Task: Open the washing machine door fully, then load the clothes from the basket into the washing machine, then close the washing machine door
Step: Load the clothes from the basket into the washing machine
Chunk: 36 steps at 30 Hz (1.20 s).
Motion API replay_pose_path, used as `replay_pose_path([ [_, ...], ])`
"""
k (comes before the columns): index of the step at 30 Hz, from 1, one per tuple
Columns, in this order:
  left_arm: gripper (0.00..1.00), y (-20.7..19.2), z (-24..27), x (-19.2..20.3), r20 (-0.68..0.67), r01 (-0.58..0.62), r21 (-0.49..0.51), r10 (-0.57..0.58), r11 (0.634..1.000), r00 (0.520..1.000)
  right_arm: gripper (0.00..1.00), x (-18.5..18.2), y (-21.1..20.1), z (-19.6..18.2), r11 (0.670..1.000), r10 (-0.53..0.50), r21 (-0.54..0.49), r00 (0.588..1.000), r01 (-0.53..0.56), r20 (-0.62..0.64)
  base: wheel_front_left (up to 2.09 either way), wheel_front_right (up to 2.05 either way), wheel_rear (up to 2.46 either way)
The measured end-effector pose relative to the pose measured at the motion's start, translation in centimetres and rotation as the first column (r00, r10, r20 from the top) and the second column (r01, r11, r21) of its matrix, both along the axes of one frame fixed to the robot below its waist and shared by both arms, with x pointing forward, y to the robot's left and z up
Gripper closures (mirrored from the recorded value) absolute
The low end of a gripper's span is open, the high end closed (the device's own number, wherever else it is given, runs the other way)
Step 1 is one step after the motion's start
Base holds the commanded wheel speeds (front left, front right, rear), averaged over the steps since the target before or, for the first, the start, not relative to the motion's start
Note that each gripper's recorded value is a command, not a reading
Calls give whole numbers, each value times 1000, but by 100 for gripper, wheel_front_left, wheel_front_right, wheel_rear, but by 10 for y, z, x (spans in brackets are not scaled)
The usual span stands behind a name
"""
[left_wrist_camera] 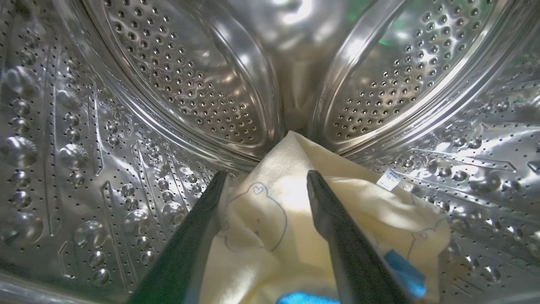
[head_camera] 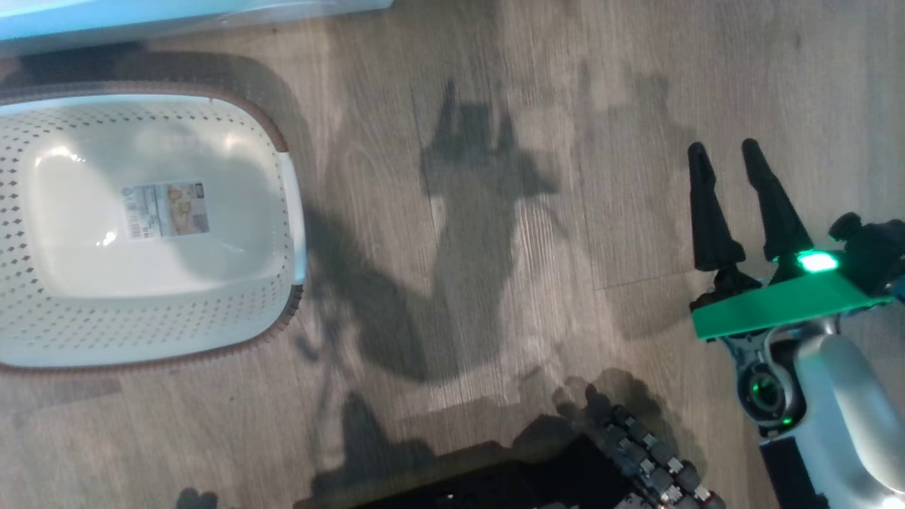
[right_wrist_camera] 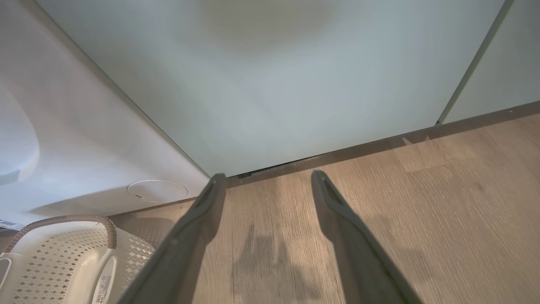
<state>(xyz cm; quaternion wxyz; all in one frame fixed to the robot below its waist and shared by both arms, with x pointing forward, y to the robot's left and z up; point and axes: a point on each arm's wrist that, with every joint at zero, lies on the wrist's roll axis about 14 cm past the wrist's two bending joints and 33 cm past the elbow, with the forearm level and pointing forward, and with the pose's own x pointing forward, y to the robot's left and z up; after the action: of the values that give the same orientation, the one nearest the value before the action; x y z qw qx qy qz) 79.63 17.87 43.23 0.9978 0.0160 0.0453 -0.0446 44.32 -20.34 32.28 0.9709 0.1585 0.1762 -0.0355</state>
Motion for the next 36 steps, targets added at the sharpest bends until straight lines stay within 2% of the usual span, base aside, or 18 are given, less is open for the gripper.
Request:
replay_pose_path([
  [7,0,-5,-3,-17,12,19,-17,-19,1000,1000,0,8,-1,9,1000,5,-12,999,-4,33,0,0,0],
  [17,0,-4,-10,-68,32,28,-53,-26,998,999,0,13,-4,30,999,5,-42,996,-1,90,0,0,0],
  [31,0,11,20,-171,113,3,-38,1,999,994,0,7,2,70,998,29,-63,988,-20,154,0,0,0],
  [36,0,15,24,-216,101,-28,-51,33,998,994,0,3,3,83,997,38,-67,985,-27,169,0,0,0],
])
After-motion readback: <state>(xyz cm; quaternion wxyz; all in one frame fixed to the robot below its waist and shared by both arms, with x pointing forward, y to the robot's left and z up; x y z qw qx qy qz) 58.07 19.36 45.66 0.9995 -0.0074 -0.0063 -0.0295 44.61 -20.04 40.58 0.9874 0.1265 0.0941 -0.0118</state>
